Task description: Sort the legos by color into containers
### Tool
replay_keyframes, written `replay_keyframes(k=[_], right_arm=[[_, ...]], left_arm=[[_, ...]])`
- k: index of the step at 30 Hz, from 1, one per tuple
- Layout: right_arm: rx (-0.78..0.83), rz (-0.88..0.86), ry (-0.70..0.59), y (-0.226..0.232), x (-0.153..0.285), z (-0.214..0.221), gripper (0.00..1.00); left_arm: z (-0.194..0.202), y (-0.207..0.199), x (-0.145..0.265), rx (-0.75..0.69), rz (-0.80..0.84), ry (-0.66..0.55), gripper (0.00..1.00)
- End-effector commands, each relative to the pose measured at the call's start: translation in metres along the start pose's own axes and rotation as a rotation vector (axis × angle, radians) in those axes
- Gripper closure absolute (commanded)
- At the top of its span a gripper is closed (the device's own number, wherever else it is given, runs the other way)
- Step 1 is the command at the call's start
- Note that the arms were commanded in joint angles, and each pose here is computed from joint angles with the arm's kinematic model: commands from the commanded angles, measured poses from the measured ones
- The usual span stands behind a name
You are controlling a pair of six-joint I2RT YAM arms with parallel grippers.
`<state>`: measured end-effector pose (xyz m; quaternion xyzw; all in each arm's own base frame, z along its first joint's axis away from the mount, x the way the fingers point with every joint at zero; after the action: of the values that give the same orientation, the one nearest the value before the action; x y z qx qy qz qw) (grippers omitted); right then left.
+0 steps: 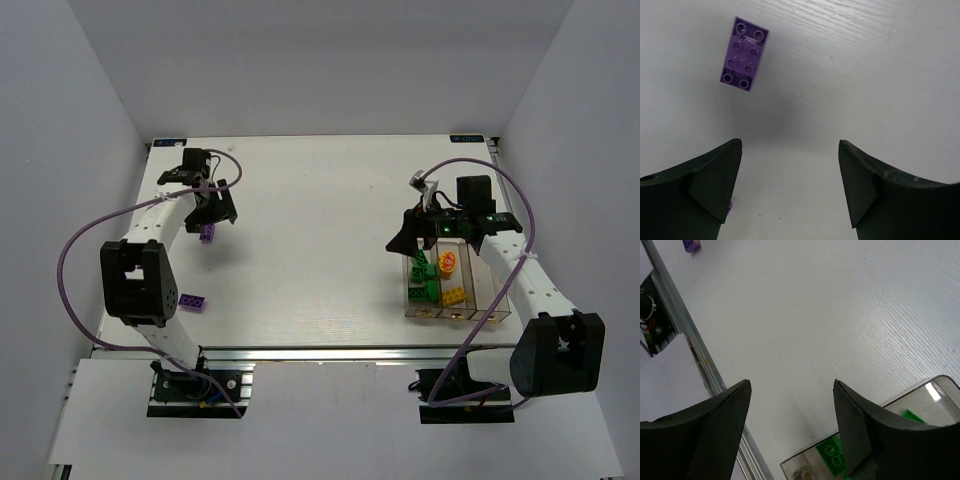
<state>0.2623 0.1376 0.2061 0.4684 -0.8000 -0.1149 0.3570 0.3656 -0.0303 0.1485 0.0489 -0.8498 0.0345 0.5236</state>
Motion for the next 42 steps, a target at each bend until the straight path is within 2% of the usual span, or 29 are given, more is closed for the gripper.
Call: replay_keyframes(k=[1,9,17,26,30,31,38,42], right_arm=[[0.048,0.025,0.0,0.0,0.001,-0.005,0.27],[0.053,0.052,0.023,-0.003,0.002,0.002,0.25],[0.067,0.102,0.047,-0.012,0.004,0.001,0.25],[0.079,0.138,0.051,-0.018,0.006,-0.006,0.25],[0.084,0.141,0.051,-0.019,0.006,-0.006,0.25],[0.085,0.14,0.051,-0.019,0.006,-0.006,0.25],[0.101,0.143,0.051,-0.018,0.008,-0.006,0.26],[0.102,0.145,0.041,-0.016,0.009,-0.006,0.27]], left_arm=[[-0.006,0.017,-0.004,-0.03,-0.056,-0.027,0.12],[0.001,0.048,-0.038,-0.033,-0.083,0.042,0.12],[-0.003,0.058,-0.058,-0.076,-0.092,0.058,0.15],[0.0,0.058,-0.079,-0.11,-0.087,0.093,0.25],[-0.004,0.058,-0.082,-0.108,-0.085,0.084,0.34],[-0.005,0.058,-0.083,-0.103,-0.086,0.084,0.4],[-0.005,0.057,-0.086,-0.096,-0.081,0.088,0.61],[-0.007,0.05,-0.08,-0.082,-0.039,0.064,0.7]])
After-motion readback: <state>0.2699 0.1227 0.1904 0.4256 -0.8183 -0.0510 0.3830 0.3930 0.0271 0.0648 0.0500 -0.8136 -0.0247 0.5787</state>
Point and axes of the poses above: each gripper's point midway between its finger pads, its own x axis back along the fingers, its own y axis along the line the jaws close on, z = x × y, the point moved 4 cm from there along x, back along the fingers, and after that the axes turned 11 degrees about -x, right-handed, at the moved point
